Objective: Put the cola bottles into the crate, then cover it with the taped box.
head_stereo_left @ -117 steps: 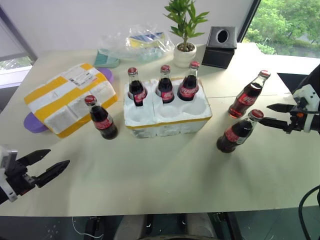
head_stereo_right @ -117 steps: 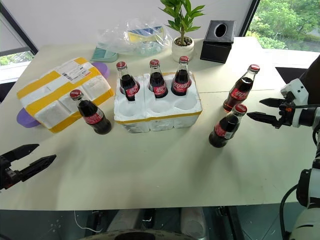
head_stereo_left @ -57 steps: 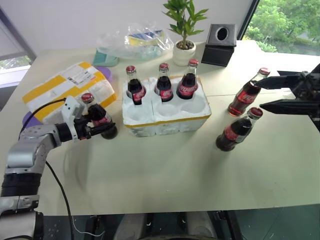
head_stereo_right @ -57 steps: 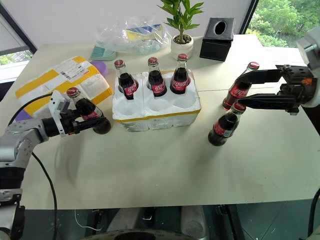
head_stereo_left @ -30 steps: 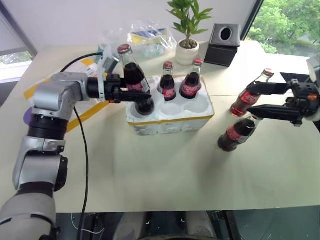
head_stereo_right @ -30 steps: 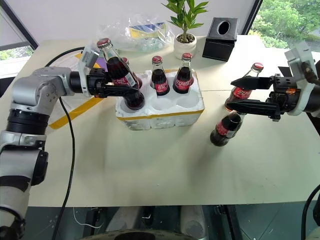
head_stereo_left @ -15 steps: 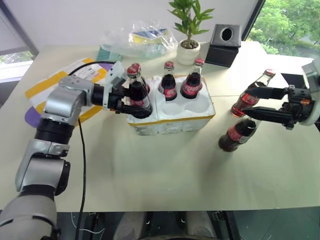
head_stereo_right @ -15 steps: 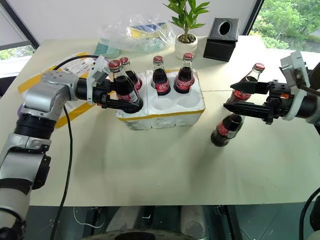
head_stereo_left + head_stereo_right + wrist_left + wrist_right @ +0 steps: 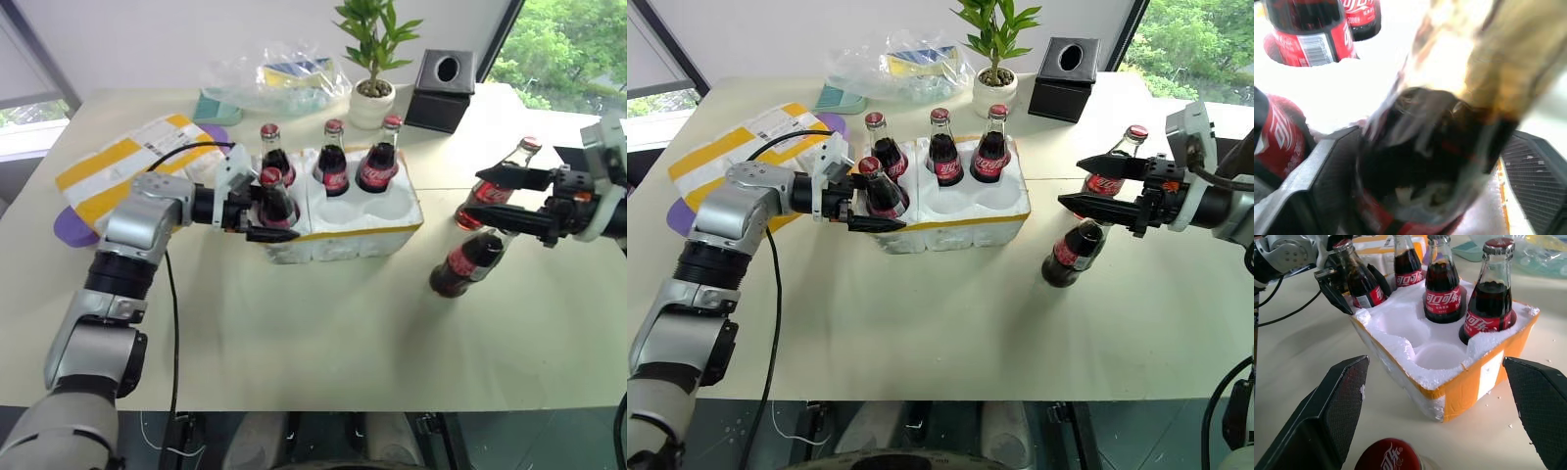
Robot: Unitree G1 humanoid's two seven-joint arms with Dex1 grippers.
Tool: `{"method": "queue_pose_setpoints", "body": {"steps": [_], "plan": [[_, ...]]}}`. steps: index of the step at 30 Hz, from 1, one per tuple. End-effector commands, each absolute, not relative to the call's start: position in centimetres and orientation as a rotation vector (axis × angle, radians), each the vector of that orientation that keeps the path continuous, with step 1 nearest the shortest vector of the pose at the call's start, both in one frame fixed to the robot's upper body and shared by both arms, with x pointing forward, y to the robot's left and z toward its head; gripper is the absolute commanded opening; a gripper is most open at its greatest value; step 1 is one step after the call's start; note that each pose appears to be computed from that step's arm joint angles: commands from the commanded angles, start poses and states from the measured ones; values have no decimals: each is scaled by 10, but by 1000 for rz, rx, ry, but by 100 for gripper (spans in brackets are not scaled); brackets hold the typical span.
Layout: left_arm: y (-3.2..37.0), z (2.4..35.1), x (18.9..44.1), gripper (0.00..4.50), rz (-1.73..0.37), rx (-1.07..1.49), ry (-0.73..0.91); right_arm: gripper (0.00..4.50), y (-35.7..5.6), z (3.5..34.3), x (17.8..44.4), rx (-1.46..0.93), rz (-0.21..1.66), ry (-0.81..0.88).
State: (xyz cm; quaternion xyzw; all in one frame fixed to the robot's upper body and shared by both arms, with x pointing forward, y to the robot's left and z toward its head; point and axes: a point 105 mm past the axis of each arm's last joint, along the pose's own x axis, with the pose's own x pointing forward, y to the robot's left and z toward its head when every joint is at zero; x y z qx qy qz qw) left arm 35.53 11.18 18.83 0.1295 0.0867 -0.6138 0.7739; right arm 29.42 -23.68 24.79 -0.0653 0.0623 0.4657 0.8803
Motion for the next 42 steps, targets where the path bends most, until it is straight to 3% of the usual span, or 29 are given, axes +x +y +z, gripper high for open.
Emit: {"method": "queue_pose_setpoints", "body": {"steps": [1,8,12,18,23,26,33,42], "plan": [[127,215,352,443,-1276,253,110,450,-250,250,299,-165,864,91],[175,285,312,443,-1241,87,18,450,-294,249,272,-85,684,76],[188,302,288,443,-1245,31,17,450,-304,241,252,-51,642,97],[178,283,274,443,-1282,55,67,450,-285,246,252,47,704,41],[163,280,287,443,-1274,14,29,450,-258,230,291,53,751,52],[160,283,281,443,-1295,10,16,450,-258,245,288,88,771,20],[166,269,275,443,-1280,4,57,450,-260,247,272,55,782,60],[165,260,266,443,-1311,36,112,450,-255,202,269,98,677,119]]}}
